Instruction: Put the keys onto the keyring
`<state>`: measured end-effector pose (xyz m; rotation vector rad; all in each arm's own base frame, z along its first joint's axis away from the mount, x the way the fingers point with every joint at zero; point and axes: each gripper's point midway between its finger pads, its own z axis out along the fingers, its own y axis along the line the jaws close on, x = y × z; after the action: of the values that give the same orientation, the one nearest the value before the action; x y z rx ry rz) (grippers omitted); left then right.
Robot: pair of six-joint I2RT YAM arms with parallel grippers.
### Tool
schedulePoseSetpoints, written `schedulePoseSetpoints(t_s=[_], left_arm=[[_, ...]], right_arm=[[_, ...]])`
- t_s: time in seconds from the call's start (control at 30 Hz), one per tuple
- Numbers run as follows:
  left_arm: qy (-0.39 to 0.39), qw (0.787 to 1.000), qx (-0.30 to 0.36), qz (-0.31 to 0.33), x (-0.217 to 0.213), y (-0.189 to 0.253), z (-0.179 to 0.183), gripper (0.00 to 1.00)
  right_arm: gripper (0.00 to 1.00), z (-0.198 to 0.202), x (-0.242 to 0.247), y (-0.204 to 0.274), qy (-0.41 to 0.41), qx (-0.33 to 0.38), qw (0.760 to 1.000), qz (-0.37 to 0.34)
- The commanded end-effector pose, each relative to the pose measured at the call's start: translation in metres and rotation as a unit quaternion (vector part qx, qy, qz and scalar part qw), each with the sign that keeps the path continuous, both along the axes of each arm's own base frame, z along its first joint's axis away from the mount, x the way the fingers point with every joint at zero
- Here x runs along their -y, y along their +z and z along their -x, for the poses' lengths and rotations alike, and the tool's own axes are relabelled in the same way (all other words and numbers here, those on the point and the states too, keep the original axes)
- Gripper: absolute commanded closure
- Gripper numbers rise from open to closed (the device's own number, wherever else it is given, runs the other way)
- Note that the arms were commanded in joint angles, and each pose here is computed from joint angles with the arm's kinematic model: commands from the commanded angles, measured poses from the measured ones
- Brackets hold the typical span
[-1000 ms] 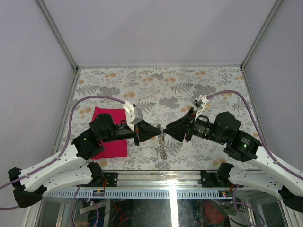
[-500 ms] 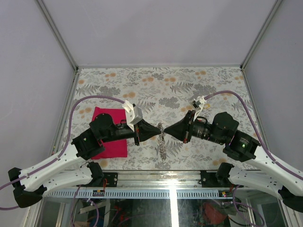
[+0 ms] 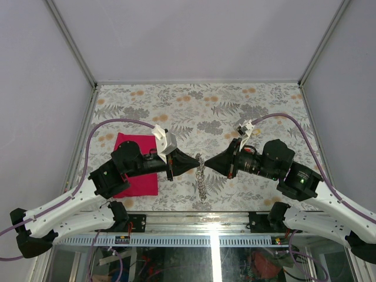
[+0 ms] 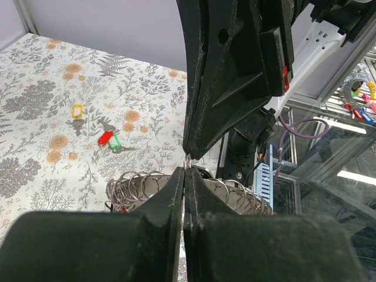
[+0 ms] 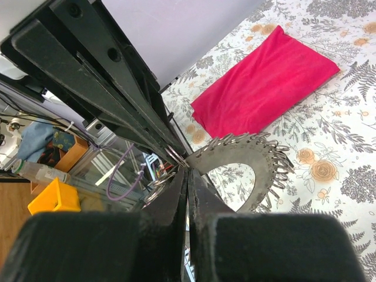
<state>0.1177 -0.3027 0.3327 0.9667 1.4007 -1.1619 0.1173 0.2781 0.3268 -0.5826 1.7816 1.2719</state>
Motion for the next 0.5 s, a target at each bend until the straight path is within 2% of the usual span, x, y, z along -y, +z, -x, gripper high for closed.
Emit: schedulePoseSetpoints(t_s=[0.0,0.23,0.47], left_arm=[[0.009,0.998,0.034,0.049,-0.0041,0.0329,-0.0011,1.00],[0.002,0.998,0.035,0.049,-0.0026,0.0339,0.0010,1.00],[-0.002,0.998,0.032,0.049,-0.0015,0.0330,0.0019,1.00]], right_arm=[[1.00,-0.0018,0.0014,-0.0022,-0.006,0.007,1.000,0.009],[1.00,-0.0035,-0.0038,-0.0096,-0.001,0.002,1.000,0.016],[0.91,-0.0023,-0.0052,-0.0025,0.007,0.019,1.000,0.007]])
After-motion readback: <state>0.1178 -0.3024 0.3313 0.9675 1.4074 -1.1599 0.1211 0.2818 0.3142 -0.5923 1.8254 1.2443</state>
